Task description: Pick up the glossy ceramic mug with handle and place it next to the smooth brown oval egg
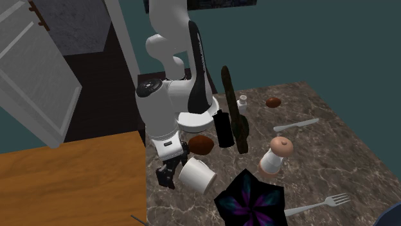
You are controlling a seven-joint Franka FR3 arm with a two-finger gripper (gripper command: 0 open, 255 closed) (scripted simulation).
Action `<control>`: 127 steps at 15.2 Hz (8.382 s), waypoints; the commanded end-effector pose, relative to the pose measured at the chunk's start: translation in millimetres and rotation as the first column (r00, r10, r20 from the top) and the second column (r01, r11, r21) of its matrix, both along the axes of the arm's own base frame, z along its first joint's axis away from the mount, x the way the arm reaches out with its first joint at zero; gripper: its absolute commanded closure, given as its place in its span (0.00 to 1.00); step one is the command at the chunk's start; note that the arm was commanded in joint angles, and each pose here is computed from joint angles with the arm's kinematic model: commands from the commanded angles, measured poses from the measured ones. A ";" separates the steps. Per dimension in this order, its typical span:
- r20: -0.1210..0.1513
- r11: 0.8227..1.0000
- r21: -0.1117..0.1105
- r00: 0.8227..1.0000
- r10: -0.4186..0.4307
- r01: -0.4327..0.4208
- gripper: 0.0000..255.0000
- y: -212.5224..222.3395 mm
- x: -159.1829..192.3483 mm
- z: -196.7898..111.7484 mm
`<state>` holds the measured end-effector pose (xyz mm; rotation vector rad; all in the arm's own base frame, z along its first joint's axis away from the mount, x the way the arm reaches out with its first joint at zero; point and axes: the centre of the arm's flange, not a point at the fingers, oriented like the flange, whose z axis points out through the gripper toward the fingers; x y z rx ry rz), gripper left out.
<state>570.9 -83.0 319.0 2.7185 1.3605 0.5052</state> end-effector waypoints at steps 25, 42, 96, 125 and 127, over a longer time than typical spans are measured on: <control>0.000 1.000 0.000 1.000 0.000 0.000 1.00 0.0 0.1 68.5; 0.000 1.000 0.000 1.000 0.000 0.000 1.00 0.0 0.1 158.3; 0.000 1.000 0.000 1.000 0.000 0.000 1.00 369.3 -353.3 81.5; 0.000 1.000 0.000 1.000 0.000 0.000 0.00 366.9 -361.6 36.8; 0.000 1.000 0.000 1.000 0.000 0.000 0.00 364.8 -369.0 59.1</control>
